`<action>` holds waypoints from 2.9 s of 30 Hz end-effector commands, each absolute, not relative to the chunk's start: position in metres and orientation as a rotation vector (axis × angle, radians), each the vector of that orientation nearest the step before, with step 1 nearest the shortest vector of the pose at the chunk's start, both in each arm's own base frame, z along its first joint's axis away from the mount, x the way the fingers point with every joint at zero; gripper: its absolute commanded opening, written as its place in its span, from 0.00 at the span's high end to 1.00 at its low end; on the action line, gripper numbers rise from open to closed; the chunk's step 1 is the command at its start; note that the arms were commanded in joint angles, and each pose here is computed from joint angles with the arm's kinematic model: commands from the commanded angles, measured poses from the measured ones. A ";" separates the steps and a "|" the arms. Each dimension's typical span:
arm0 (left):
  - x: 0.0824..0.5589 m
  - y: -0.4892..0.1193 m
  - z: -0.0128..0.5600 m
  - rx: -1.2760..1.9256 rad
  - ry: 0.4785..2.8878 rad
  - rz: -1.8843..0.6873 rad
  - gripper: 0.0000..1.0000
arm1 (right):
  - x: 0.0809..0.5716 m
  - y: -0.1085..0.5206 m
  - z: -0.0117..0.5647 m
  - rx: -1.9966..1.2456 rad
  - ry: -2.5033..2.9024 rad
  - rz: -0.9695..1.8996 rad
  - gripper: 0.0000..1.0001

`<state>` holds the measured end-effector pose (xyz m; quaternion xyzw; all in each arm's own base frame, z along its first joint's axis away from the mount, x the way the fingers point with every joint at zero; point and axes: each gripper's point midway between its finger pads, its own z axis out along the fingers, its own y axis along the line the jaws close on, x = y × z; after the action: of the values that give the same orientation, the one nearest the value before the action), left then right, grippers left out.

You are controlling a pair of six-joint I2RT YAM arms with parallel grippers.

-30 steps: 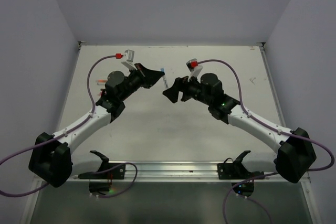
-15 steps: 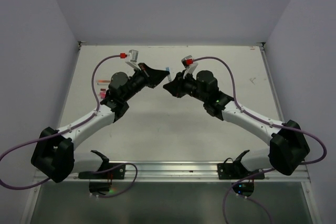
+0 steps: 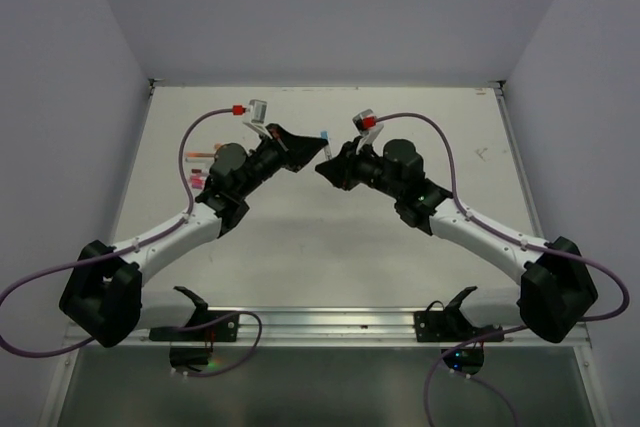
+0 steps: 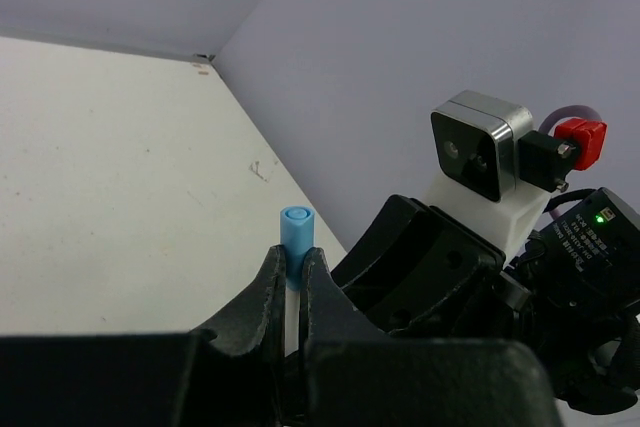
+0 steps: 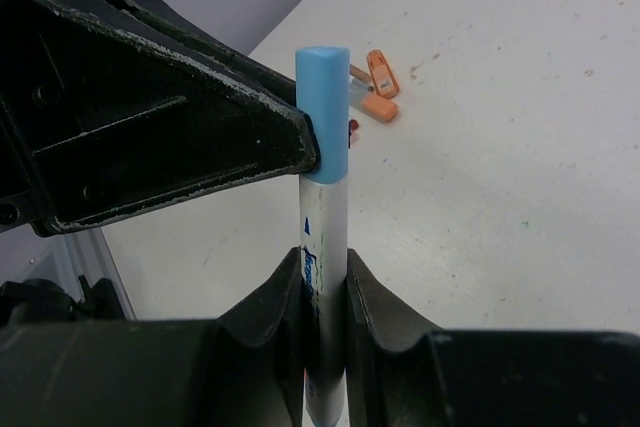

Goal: Open the pen caps

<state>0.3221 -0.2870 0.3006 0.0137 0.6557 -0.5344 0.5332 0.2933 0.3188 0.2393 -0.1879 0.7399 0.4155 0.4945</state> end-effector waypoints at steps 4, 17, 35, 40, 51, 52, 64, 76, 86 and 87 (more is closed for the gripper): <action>0.349 -0.252 0.374 -0.106 1.244 -1.163 1.00 | 0.244 0.320 0.202 -0.584 1.914 1.126 1.00; 0.361 -0.229 0.399 -0.257 1.095 -1.134 1.00 | 0.215 0.314 0.159 -0.482 2.005 1.169 1.00; 0.350 -0.242 0.338 -0.081 1.443 -0.987 1.00 | 0.241 0.267 0.162 -0.321 2.044 0.842 1.00; 0.359 -0.247 0.279 -0.011 1.728 -0.835 1.00 | 0.283 0.234 0.162 -0.167 2.117 0.602 1.00; 0.389 -0.298 0.155 0.138 2.211 -0.791 1.00 | 0.363 0.211 0.129 -0.040 2.290 0.422 1.00; 0.388 -0.304 0.147 0.141 2.240 -0.812 1.00 | 0.369 0.214 0.129 -0.043 2.288 0.422 1.00; 0.403 -0.339 0.066 0.119 2.405 -0.874 1.00 | 0.398 0.247 0.052 -0.157 2.427 0.466 0.99; 0.412 -0.340 0.030 0.024 2.467 -0.835 1.00 | 0.395 0.255 0.029 -0.172 2.483 0.505 0.77; 0.412 -0.333 0.036 -0.048 2.462 -0.804 0.85 | 0.389 0.253 0.034 -0.150 2.478 0.523 0.67; 0.414 -0.330 0.042 -0.058 2.452 -0.800 0.83 | 0.390 0.253 0.038 -0.147 2.470 0.524 0.67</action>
<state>0.4060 -0.3326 0.0234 -0.0061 0.9199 -0.2979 0.2548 0.3865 0.2515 0.0219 -0.0598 0.9389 0.1845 0.2844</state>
